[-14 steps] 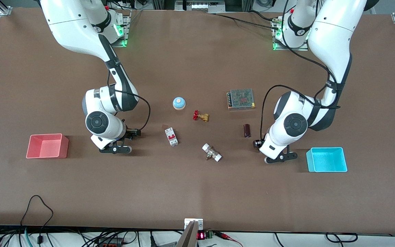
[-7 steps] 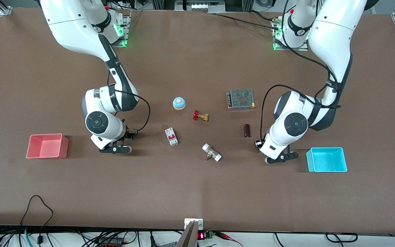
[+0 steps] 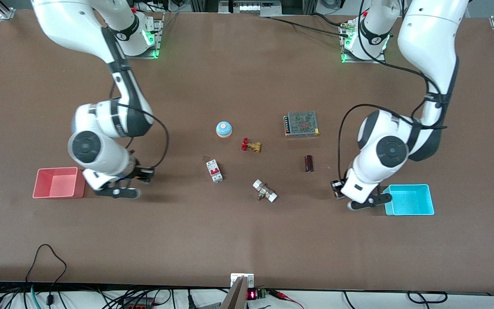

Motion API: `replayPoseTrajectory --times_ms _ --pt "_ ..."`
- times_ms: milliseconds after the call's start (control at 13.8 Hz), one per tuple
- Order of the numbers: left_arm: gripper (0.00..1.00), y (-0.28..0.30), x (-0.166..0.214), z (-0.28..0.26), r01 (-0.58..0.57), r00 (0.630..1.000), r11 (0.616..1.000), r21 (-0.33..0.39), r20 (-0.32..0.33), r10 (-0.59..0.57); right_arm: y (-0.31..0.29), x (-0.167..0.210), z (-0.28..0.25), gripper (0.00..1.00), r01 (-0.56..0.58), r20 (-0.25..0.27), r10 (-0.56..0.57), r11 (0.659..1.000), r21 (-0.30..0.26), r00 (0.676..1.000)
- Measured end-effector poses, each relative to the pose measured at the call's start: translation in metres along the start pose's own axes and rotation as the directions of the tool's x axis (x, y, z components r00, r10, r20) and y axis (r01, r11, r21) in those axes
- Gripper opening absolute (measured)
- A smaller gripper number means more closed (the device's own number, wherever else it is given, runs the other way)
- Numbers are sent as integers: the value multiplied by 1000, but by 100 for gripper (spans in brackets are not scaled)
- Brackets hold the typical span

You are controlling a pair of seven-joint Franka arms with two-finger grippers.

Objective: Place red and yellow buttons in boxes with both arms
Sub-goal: 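Carry the yellow button to the pink box while the left gripper carries red, then lower the yellow button into the pink box while the left gripper lowers red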

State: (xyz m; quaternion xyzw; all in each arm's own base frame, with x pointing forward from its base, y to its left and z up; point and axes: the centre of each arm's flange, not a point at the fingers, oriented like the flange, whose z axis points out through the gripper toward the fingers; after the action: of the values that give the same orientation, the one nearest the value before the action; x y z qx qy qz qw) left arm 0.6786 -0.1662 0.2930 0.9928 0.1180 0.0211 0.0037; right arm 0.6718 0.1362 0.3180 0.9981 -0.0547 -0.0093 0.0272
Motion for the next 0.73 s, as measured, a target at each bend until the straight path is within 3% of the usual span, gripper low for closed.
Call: replayPoseTrajectory --times_ms 145,435,726 --pt "42 -32 18 -13 -30 999 1000 2 -11 30 68 20 -13 45 3 -14 -3 1000 -5 1000" --pt "42 -115 50 -30 -127 992 992 13 -16 128 198 35 12 45 101 23 -101 995 -11 995" --pt "42 -186 67 -31 -251 968 968 22 -10 251 242 36 31 45 199 44 -198 980 -8 979"
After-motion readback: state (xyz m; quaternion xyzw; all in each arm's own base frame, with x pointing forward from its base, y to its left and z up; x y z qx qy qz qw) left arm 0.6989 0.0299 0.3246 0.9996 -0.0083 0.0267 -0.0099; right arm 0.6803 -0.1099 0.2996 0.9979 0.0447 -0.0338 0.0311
